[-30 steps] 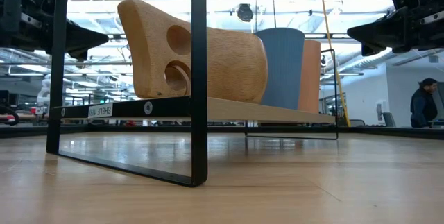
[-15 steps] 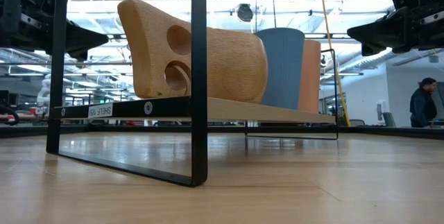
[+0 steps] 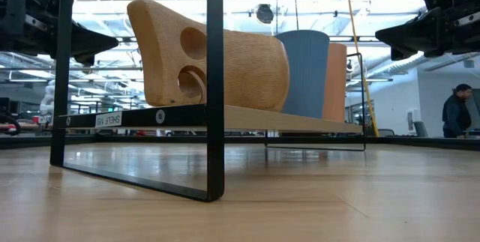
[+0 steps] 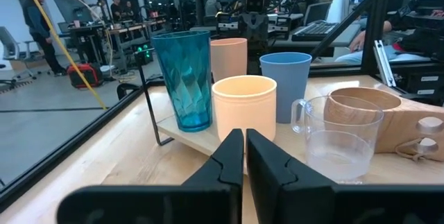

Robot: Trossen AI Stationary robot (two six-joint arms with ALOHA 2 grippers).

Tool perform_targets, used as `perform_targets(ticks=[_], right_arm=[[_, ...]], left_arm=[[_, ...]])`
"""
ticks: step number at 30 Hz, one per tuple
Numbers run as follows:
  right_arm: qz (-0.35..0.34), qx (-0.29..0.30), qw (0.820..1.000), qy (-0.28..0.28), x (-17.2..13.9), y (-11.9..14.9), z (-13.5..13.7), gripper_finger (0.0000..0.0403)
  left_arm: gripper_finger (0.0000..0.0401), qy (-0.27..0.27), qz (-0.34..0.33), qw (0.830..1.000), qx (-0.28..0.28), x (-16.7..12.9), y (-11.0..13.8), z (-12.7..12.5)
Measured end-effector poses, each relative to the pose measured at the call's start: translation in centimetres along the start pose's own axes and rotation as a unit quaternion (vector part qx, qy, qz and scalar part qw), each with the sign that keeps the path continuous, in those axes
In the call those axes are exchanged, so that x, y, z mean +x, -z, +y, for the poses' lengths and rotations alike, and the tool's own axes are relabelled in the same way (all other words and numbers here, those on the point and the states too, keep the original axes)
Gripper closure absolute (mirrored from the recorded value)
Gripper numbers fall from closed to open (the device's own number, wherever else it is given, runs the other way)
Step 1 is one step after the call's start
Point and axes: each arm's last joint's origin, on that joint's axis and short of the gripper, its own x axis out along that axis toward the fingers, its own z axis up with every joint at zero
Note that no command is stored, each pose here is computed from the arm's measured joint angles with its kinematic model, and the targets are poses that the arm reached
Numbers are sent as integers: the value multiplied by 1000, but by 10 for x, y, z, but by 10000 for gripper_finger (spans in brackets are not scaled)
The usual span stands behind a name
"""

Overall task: Stack small to large cups/mugs on shelf
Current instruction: Return to Home Position

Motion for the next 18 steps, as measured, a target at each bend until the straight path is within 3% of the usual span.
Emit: perform_targets(ticks=[7,18], right_arm=[[0,0,1000,0,0,0,0,403],[0,0,1000,0,0,0,0,403]], left_arm=[[398,-4,-7,1000,-1,0,-1,0],[369,-5,-14,1000,-1,0,-2,0]])
